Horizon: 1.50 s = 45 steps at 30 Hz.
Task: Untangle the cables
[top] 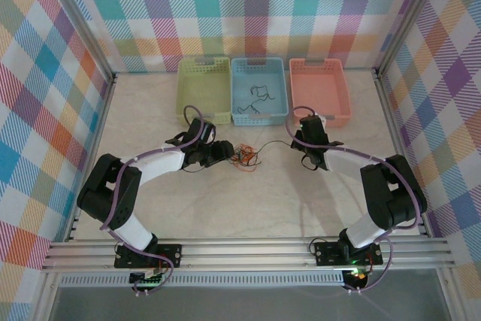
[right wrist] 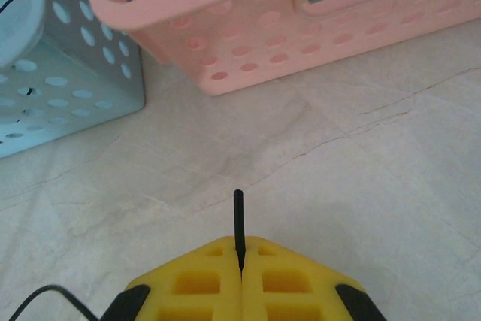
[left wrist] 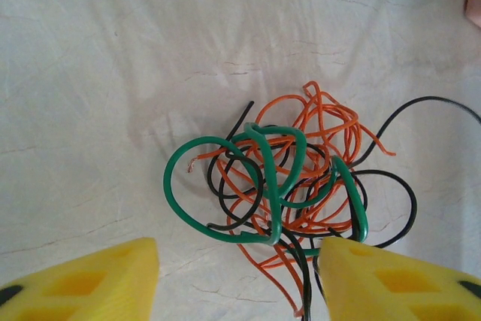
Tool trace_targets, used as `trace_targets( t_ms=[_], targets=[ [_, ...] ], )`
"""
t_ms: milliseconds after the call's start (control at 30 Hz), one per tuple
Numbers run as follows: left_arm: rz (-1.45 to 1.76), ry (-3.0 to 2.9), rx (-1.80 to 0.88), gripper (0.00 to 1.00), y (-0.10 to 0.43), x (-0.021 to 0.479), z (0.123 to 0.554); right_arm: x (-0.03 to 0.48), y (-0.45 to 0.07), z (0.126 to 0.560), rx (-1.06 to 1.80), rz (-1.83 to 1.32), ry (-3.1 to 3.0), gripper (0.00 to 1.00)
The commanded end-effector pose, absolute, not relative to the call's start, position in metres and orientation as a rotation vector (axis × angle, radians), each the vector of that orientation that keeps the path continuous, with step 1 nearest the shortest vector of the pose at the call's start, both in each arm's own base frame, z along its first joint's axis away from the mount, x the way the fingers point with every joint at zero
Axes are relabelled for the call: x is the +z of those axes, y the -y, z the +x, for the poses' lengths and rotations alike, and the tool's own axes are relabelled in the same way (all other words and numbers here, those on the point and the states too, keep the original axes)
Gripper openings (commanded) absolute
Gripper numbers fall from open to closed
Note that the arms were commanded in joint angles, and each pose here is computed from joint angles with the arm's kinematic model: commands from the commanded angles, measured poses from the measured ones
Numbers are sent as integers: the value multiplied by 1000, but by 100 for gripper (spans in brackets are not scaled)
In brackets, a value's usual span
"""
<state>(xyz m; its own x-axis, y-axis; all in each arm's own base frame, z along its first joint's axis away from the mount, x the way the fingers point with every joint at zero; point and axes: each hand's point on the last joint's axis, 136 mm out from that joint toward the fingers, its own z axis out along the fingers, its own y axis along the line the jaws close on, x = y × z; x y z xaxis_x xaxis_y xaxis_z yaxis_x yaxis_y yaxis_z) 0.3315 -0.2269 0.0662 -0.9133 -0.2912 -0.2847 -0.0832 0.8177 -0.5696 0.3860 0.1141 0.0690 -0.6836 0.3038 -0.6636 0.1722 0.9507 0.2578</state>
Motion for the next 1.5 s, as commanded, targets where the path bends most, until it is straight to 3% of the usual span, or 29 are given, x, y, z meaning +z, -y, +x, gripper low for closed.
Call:
trace_targets(
  t_ms=[0,200,433,633,867,1100,1467],
  targets=[
    [-265,-2595,-863,65,232,73,337,78,-127,397,289,280,-2320,0],
    [-254,-2574,-901,65,237,76,339,76,-135,398,329,248,-2335,0],
    [-272,-2577,-909,39,236,74,340,75,-137,398,339,240,-2339,0],
    [-262,-2604,-919,26,240,69,340,75,-138,398,342,238,-2341,0],
    [-250,-2638,-911,23,243,65,339,75,-138,398,343,235,-2341,0],
    [-265,-2630,-888,0,239,66,339,78,-136,398,329,238,-2334,0],
    [-364,-2590,-781,0,215,70,337,92,-90,388,105,392,-2239,0]
  ],
)
